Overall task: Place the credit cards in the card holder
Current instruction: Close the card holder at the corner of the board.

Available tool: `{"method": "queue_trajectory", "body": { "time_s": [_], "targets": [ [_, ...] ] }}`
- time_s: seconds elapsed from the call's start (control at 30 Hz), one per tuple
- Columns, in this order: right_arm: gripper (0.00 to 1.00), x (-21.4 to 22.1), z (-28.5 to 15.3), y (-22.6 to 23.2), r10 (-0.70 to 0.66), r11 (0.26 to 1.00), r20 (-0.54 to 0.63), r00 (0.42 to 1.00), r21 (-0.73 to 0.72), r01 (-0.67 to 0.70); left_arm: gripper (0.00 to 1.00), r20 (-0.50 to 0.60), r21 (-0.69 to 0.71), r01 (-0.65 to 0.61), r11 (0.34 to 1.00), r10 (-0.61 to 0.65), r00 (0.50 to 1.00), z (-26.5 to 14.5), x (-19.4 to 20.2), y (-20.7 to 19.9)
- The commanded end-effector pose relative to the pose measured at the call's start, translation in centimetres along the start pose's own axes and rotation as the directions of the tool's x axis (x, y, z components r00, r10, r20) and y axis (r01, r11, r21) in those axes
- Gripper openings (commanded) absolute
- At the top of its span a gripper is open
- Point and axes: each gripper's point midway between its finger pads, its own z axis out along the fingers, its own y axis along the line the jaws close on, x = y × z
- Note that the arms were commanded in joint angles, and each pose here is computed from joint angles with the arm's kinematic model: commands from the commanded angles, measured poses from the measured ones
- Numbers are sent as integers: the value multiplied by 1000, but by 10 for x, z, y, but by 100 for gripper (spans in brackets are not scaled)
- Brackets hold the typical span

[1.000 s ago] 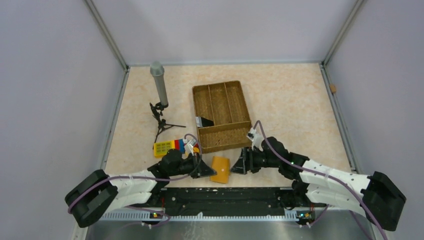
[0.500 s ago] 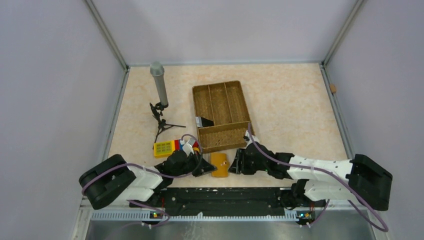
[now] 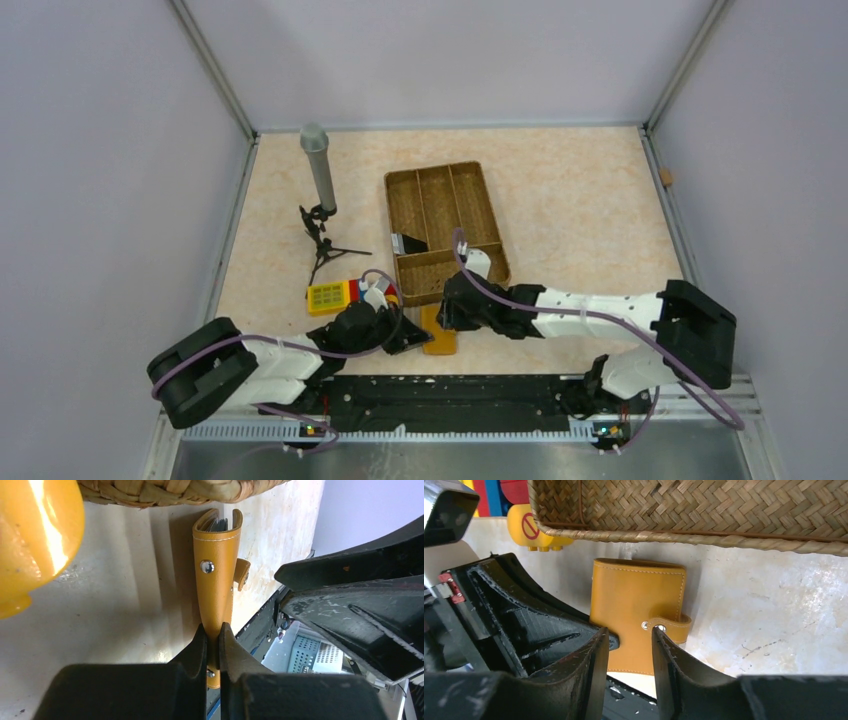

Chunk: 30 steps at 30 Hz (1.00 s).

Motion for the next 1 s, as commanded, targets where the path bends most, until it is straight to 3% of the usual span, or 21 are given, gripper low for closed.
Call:
{"method": "queue_trajectory", "body": {
  "time_s": [0.0,0.4,0.97],
  "targets": [
    [35,0,3,0,-83,991,-6,996,109,84,0,4,-118,-19,993,19,1000,-2,2,27],
    [33,14,19,-9,-104,973,-59,993,202,114,0,-11,-120,-27,992,26,1000,0,4,27],
    [36,21,30,8,-117,989,-61,991,80,122,0,-37,-126,-29,992,24,999,3,9,28]
  ]
}}
